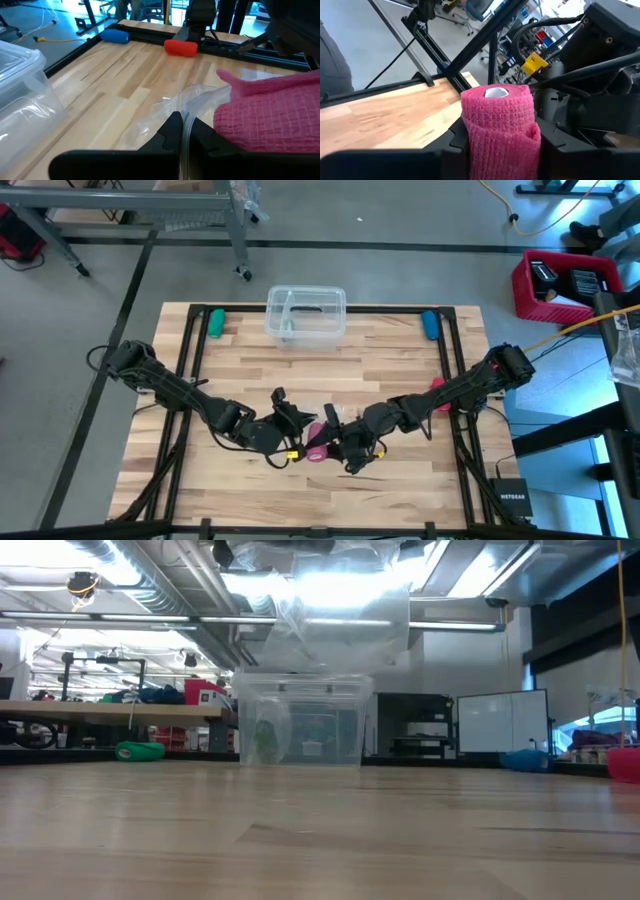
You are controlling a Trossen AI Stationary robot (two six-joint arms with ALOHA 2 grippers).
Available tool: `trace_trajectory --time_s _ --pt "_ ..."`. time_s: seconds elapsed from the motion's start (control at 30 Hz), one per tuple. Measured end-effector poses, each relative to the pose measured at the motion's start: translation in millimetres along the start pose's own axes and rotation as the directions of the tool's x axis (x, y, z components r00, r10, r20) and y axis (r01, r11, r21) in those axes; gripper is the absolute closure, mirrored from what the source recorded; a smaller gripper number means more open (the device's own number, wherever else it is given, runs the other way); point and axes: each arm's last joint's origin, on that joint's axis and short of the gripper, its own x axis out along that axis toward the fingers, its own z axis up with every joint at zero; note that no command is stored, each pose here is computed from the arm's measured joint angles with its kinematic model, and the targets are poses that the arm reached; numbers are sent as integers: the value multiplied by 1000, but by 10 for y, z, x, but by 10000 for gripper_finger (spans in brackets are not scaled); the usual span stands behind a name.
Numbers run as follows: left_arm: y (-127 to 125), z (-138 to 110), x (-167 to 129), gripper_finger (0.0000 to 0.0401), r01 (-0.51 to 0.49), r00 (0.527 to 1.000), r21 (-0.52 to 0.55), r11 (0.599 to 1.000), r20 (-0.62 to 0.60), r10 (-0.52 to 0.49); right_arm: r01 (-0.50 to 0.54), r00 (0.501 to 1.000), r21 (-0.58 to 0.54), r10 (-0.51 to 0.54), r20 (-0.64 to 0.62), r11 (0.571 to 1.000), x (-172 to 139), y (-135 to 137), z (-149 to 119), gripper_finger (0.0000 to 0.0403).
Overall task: Roll bandage
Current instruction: Put the rolled pink bandage into the transparent zip bag
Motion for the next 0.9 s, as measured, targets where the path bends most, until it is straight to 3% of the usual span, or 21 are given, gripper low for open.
trace_trajectory --time_s 0.43,0.7,0.9 --pt "16 14 30 400 -13 1000 -14 1000 10 13 -97 995 84 94 38 992 73 110 -52 278" --pt "-70 37 -66 400 64 998 44 997 21 -65 -20 988 42 26 -154 999 74 145 -163 278" --pt "-133 15 -155 400 93 995 92 991 18 -95 181 913 -13 -173 -370 983 35 129 -194 278"
